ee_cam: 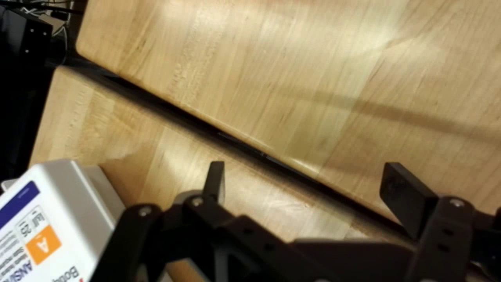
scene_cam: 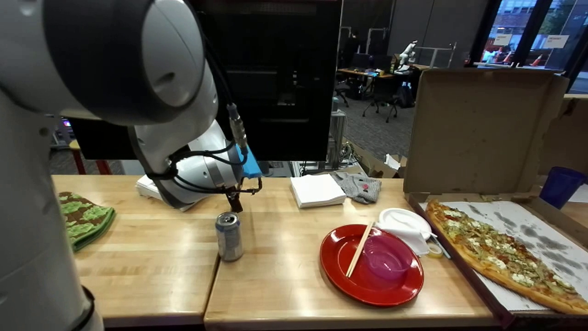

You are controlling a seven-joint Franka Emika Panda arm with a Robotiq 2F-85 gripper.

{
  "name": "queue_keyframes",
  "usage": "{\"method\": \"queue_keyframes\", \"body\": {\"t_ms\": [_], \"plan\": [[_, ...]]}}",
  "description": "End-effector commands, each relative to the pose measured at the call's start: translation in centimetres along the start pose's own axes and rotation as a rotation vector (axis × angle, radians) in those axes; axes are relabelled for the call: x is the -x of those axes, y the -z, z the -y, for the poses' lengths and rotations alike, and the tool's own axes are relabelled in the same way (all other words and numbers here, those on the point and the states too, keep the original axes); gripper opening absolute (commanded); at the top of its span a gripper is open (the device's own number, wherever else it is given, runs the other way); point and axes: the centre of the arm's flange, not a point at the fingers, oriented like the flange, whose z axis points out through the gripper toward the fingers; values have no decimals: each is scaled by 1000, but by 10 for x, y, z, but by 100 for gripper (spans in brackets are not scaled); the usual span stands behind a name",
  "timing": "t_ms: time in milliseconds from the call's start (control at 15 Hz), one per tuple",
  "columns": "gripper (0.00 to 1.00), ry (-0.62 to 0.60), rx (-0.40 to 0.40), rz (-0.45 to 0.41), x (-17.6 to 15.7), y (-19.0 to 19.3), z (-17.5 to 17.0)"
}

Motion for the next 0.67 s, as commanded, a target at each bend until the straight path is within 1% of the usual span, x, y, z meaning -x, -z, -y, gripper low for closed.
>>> {"method": "queue_keyframes", "body": {"t_ms": [0, 200, 467, 600], "plan": [[100, -16, 20, 75, -20, 41, 10], [100, -27, 38, 111, -35, 56, 18], [100, -23, 35, 142, -58, 69, 35], [100, 8, 40, 171, -73, 73, 41]]}}
